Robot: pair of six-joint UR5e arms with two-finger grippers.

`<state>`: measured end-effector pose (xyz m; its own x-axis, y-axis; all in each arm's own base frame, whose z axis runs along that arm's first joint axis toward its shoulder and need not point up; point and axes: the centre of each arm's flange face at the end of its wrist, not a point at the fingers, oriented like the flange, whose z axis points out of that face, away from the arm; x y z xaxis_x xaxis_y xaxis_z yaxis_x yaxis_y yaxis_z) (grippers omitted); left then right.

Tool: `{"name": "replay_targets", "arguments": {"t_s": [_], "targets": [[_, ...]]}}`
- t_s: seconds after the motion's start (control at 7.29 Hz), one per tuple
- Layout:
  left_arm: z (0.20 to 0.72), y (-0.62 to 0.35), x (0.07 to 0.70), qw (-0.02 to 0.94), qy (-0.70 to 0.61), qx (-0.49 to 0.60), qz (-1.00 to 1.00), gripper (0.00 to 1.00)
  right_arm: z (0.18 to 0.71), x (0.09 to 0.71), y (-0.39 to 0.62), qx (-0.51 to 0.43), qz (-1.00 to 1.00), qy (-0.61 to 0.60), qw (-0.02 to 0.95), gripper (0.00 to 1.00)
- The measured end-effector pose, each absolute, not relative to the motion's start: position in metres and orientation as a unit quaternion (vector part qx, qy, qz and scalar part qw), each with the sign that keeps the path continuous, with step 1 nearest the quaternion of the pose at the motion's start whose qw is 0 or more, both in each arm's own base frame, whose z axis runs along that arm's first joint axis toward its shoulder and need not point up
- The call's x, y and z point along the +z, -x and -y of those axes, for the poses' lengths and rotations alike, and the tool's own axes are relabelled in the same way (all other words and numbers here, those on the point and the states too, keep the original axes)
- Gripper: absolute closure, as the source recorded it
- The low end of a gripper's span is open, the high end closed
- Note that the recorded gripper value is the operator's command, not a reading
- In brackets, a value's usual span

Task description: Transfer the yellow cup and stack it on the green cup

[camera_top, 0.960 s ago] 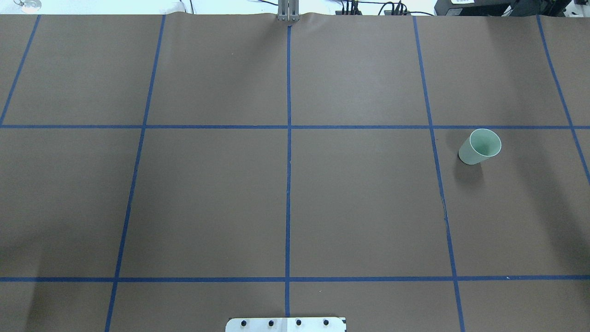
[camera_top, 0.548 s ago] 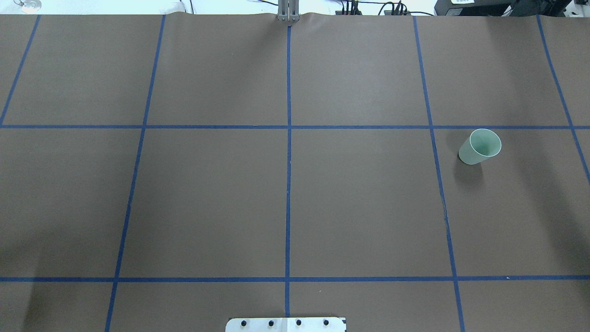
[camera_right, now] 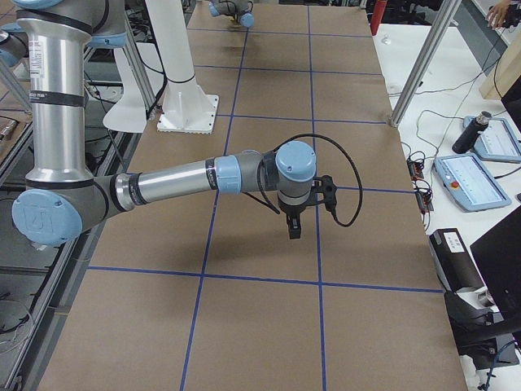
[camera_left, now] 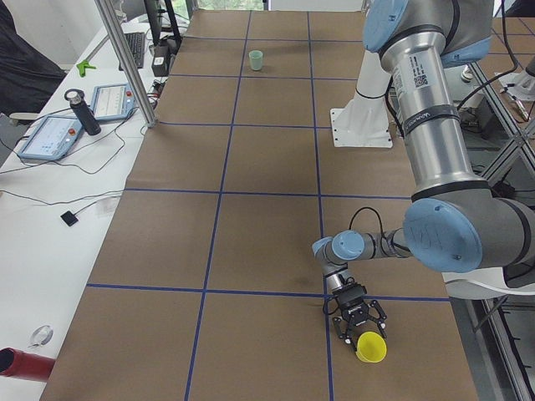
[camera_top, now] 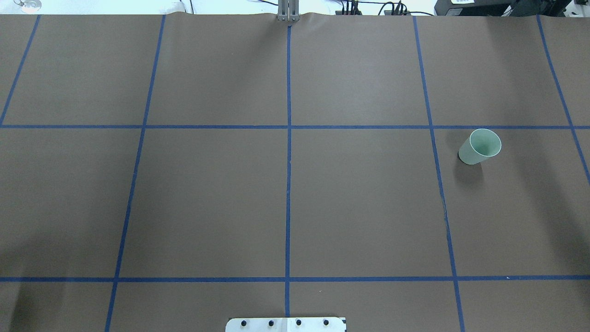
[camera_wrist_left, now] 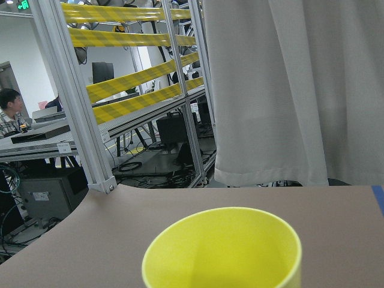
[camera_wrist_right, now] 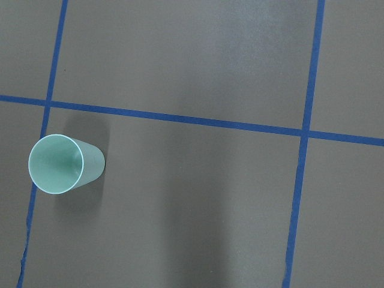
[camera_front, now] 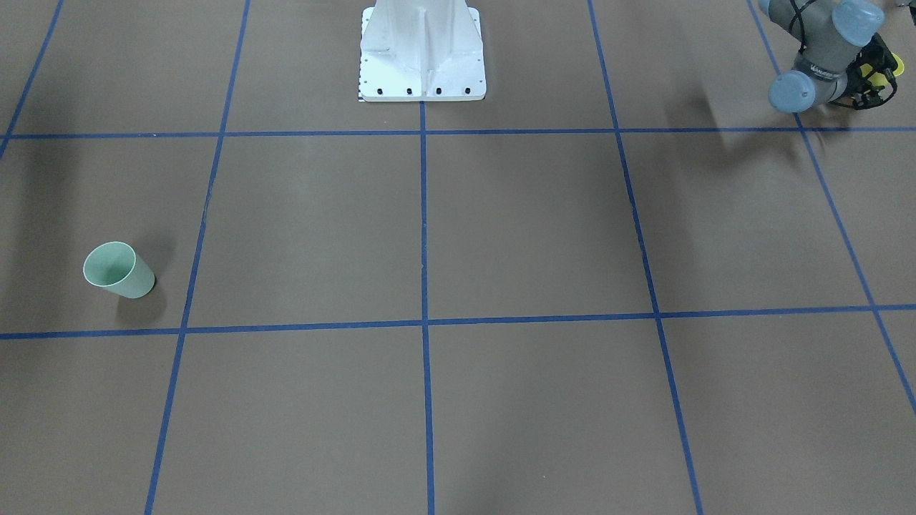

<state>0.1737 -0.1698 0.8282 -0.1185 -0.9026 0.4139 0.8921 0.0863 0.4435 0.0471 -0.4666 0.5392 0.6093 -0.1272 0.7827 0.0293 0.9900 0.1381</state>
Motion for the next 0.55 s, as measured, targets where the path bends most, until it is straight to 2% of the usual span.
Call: {"name": "replay_targets", "arguments": {"t_s": [0.55], "targets": [[0.163, -0.168, 0.845, 0.662, -0.017, -0.668, 0.339, 0.0, 0.466, 0.539, -0.048, -0.043, 0.44, -0.056, 0.895, 0.0]]}}
